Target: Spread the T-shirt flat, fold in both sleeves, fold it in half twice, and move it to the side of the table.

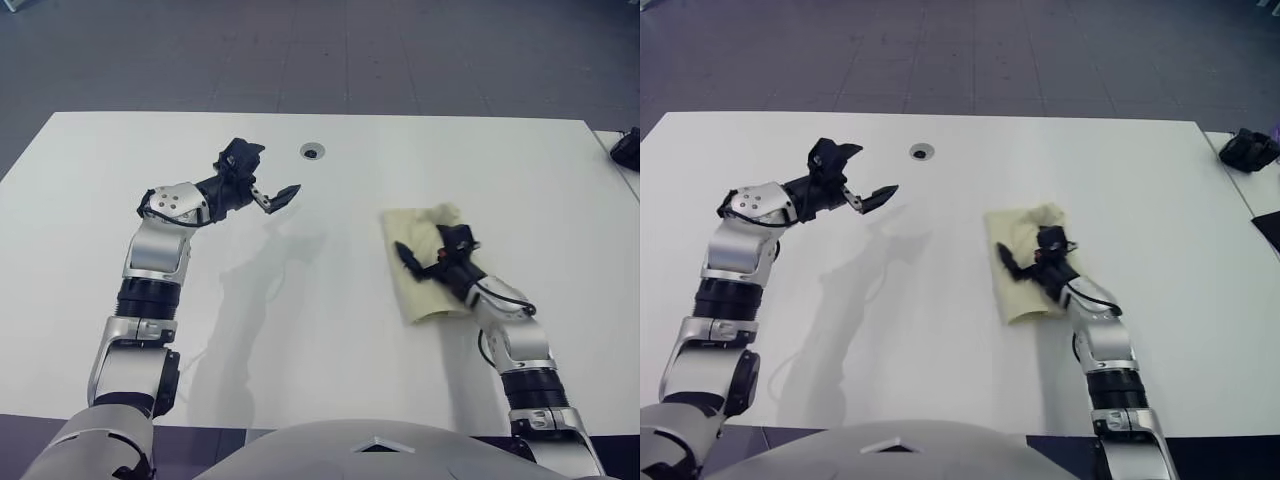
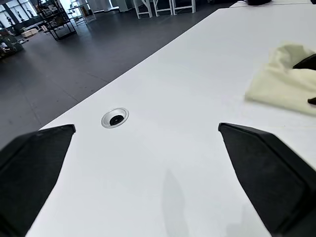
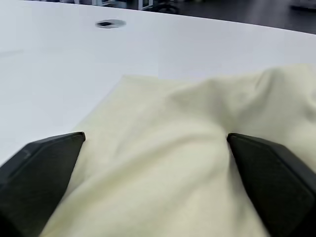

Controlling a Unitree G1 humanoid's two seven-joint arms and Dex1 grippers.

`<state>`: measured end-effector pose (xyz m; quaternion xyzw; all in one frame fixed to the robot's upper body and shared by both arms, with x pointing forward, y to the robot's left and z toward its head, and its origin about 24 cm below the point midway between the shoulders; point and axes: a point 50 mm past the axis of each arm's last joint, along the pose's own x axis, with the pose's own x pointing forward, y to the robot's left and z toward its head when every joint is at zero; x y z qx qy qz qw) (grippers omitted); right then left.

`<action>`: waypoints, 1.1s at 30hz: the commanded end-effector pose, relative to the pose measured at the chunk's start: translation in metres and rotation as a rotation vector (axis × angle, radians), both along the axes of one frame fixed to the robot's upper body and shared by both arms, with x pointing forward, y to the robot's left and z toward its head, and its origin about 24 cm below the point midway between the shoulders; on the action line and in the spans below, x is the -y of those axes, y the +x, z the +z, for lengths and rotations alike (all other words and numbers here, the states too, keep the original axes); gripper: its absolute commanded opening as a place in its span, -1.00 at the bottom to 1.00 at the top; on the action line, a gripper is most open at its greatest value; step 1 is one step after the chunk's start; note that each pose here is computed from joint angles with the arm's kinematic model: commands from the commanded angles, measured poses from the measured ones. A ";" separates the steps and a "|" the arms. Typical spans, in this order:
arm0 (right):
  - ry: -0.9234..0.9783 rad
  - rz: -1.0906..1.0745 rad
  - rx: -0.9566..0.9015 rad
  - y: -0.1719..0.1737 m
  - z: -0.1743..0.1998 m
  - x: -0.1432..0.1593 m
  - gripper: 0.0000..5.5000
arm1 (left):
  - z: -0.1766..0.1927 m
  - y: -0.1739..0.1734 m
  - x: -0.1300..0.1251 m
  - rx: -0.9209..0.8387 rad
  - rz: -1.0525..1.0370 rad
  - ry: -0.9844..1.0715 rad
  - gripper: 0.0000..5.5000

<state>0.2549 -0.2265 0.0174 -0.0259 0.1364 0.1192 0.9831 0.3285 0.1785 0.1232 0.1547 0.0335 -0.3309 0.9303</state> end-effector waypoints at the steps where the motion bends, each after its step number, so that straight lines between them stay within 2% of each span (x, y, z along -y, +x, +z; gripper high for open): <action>1: -0.049 -0.262 -0.306 -0.060 -0.061 0.056 0.95 | -0.011 -0.010 -0.012 -0.014 0.278 -0.126 0.96; 6: -0.107 -0.209 -0.260 -0.054 -0.045 0.070 0.95 | -0.023 -0.020 -0.021 -0.042 0.461 -0.165 0.96; 12: -0.210 0.012 -0.282 -0.057 -0.031 0.088 0.95 | -0.024 -0.024 -0.024 -0.045 0.498 -0.162 0.96; 16: -0.243 0.062 -0.133 -0.032 0.014 0.094 0.95 | -0.022 -0.025 -0.025 -0.024 0.517 -0.148 0.96; 18: -0.234 0.064 0.012 -0.010 0.051 0.081 0.95 | -0.018 -0.025 -0.026 -0.001 0.533 -0.138 0.96; 21: -0.153 0.011 0.237 0.014 0.105 0.042 0.95 | -0.011 -0.025 -0.027 0.040 0.564 -0.125 0.96; 23: -0.081 -0.052 0.321 0.026 0.119 0.011 0.95 | -0.008 -0.025 -0.030 0.058 0.607 -0.121 0.96; 26: 0.008 -0.182 0.335 0.046 0.115 -0.020 0.95 | -0.008 -0.026 -0.034 0.068 0.683 -0.126 0.96; 29: 0.010 -0.337 0.287 0.058 0.100 -0.021 0.95 | -0.012 -0.018 -0.026 0.054 0.702 -0.124 0.96; 33: -0.036 -0.361 0.232 0.060 0.085 -0.018 0.95 | -0.008 -0.007 -0.016 0.068 0.704 -0.133 0.96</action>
